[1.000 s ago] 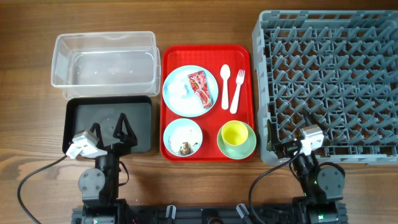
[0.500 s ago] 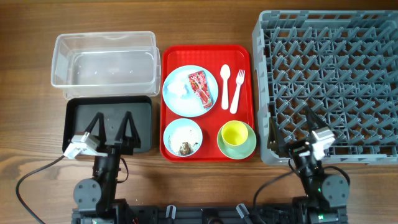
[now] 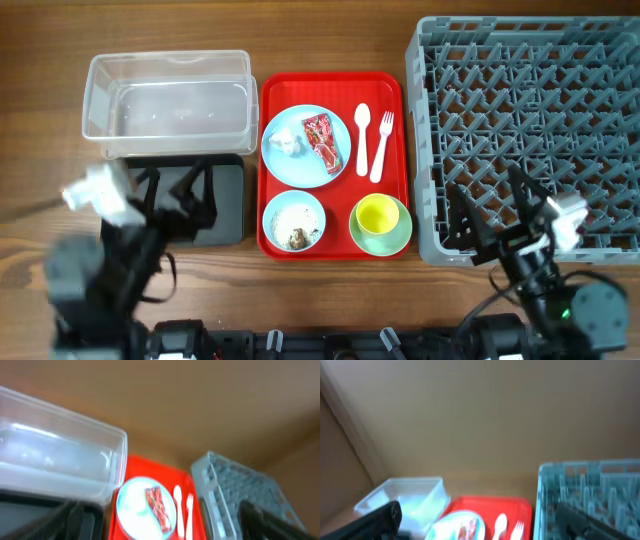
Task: Sort waste into correct bins and load items into the dishwasher rack
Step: 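Reach the left gripper to the yellow cup and grasp it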
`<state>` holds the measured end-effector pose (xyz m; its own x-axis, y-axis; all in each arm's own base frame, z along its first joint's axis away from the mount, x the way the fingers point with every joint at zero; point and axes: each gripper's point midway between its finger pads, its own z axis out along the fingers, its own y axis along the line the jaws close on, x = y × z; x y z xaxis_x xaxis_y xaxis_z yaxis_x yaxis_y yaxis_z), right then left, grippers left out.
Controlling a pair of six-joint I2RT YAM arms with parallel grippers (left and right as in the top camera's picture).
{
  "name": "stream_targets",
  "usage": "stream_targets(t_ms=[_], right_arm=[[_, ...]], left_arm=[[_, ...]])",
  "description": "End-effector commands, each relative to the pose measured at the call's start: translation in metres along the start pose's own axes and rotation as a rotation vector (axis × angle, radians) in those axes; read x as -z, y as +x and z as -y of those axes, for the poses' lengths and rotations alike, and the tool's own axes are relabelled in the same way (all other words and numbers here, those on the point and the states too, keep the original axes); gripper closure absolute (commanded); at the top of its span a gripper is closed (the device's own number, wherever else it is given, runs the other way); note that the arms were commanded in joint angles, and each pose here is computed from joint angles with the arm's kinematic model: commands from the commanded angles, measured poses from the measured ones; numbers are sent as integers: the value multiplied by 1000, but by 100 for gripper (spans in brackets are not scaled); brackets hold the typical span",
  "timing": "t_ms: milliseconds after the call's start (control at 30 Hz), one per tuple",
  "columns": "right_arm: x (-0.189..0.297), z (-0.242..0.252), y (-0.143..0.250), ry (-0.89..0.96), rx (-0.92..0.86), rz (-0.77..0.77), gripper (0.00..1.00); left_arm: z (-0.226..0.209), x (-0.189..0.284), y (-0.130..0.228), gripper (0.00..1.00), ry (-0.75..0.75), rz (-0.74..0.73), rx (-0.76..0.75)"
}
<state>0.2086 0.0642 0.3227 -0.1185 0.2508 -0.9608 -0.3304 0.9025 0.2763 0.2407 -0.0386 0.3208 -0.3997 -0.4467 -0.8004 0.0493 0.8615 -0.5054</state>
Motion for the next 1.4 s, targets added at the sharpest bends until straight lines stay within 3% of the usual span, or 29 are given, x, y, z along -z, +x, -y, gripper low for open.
stream_targets(t_ms=[0,133,333,433,633,867,1000,1200,1267,1367], right_arm=[[-8,-6,-17,19,-39,-132,0],[-23,-3,-13,39,-67,-260,0],[-39,-9,3,-18,-135,-352,0],[-44,-5,10,-5,-146,-384,0],[-43,13,33,95,-189,-475,0],[-42,19,35,134,-199,-479,0],[-42,19,35,134,-199,-480,0],[-42,19,35,137,-199,-479,0],[-42,19,35,137,-199,-479,0],[-42,19,35,137,-199,-479,0]], left_arm=[[17,-12,-29,0,-35,-150,-34],[26,-26,-33,0,-31,-274,16],[60,-58,3,0,167,-497,81],[78,-82,52,0,164,-660,-26],[99,-113,139,4,54,-838,-271],[109,-137,236,1,-4,-1039,-401],[99,-148,274,18,-67,-1123,-395],[95,-151,310,27,-85,-1206,-408],[97,-154,317,35,-76,-1203,-419],[99,-156,329,58,-71,-1204,-444]])
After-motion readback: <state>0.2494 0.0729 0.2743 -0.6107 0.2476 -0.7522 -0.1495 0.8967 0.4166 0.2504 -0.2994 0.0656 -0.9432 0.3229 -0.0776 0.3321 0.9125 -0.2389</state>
